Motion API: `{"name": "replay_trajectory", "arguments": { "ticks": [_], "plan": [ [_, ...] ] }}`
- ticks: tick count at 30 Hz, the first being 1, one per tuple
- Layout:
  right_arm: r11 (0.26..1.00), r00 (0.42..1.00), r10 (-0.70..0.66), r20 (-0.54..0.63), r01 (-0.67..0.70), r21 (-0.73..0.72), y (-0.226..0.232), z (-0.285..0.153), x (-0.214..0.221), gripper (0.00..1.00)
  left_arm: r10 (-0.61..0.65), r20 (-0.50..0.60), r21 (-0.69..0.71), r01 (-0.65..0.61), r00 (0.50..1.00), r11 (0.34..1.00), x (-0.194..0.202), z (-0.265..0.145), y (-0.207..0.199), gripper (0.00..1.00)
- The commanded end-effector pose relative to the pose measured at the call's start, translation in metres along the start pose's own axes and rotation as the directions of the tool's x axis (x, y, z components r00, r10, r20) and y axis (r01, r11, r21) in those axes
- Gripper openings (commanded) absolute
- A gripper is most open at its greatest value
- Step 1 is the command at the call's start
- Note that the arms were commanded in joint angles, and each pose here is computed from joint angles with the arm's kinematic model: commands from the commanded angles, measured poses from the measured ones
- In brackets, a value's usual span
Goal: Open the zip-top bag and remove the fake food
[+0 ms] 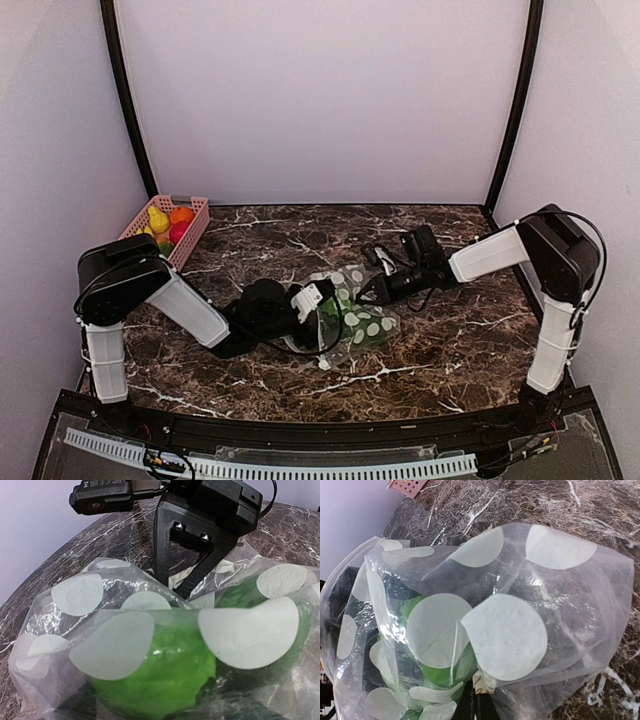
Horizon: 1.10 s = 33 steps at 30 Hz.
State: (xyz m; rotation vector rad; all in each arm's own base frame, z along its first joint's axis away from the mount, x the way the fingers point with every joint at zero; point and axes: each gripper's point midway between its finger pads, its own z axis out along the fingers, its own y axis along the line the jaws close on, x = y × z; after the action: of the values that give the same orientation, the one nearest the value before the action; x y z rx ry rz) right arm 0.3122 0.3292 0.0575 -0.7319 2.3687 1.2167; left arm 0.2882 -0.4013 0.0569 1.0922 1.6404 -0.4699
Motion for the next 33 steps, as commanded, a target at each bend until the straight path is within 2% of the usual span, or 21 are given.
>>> {"name": "replay_trajectory", "arguments": {
  "ticks": [1, 8, 13, 18, 20, 29, 33],
  "plan": [
    [0.998, 0.998, -0.039, -0.045, 0.037, -0.052, 0.010, 0.017, 0.005, 0.00, 0.028, -0.002, 0.060, -0.028, 1.000, 0.998, -0.004, 0.010, -0.006, 0.85],
    [0.990, 0.991, -0.110, -0.078, 0.102, -0.102, 0.035, 0.027, 0.014, 0.00, 0.024, -0.014, 0.051, -0.023, 1.000, 0.998, -0.002, 0.017, -0.003, 0.83],
    [0.988, 0.988, -0.122, -0.090, 0.112, -0.103, 0.036, 0.023, 0.023, 0.00, 0.016, -0.019, 0.064, -0.015, 1.000, 0.998, -0.004, 0.012, -0.005, 0.72],
    [0.995, 0.997, -0.062, -0.055, 0.057, -0.087, 0.023, 0.009, 0.025, 0.00, -0.012, -0.013, 0.055, 0.012, 1.000, 0.998, -0.009, -0.006, -0.002, 0.57],
    [0.996, 0.999, -0.041, -0.035, 0.039, -0.075, 0.017, 0.001, 0.023, 0.00, -0.017, -0.019, 0.053, 0.018, 1.000, 0.998, -0.009, -0.015, -0.003, 0.54],
    [1.000, 0.999, 0.030, 0.032, -0.030, 0.005, -0.011, -0.030, 0.018, 0.00, -0.035, -0.069, 0.040, 0.038, 0.997, 0.999, 0.008, -0.055, -0.003, 0.51],
    [0.998, 0.998, 0.048, 0.050, -0.049, 0.028, -0.019, -0.039, 0.019, 0.00, -0.040, -0.041, 0.022, 0.041, 0.998, 0.999, -0.005, -0.073, 0.002, 0.51]
  ]
}}
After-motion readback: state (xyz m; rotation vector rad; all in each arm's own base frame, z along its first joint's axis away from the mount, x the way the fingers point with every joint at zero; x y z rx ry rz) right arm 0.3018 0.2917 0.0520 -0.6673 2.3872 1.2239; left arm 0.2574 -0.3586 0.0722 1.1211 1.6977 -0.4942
